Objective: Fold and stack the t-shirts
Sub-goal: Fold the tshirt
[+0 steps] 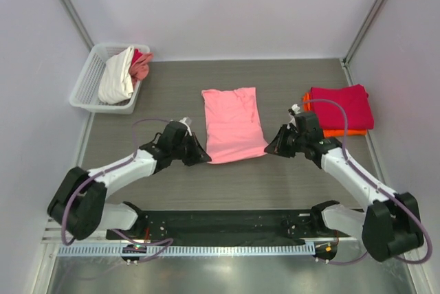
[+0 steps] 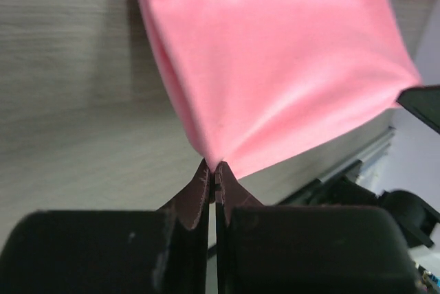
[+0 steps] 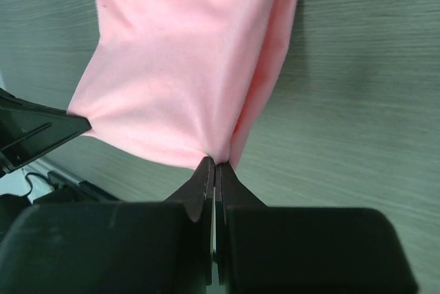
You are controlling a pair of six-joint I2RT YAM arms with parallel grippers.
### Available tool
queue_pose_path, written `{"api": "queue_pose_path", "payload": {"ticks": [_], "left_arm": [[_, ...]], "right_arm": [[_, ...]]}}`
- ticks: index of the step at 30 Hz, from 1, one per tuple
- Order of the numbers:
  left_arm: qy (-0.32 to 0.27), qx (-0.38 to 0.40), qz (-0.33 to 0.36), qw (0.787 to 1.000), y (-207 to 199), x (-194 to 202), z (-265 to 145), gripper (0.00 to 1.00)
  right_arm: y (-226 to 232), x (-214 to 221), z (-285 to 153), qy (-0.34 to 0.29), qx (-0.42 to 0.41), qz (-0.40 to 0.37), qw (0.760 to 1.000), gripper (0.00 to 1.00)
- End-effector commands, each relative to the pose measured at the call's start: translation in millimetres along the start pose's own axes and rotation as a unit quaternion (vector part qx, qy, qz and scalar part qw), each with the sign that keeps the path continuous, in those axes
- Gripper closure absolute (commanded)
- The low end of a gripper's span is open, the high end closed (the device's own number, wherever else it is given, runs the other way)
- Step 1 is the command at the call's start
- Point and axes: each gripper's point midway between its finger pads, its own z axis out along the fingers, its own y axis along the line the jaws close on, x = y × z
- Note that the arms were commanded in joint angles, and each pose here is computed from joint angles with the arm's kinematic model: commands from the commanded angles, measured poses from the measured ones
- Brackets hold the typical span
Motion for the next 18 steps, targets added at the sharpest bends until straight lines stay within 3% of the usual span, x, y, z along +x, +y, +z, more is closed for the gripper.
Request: {"api": "queue_pose_path", "payload": {"ticks": [1,9,18], "left_arm": [[0.013,0.018,0.003,1.0,-13,25,-20,1.0],[-0.015,0.057,0.002,0.998,-42,30,-57,1.0],[-0.049,0.061,0.004,0.997,-69,-20,-75,1.0]], "right_arm": [[5,13,-24,-0.003,-0.006,0.005,1.0,0.99],[17,-4,-65,-0.072,-0.003,-0.007,0.997,0.99],[33,-68,-61,-0.109,0.046,-0.039,0.992,0.99]]}}
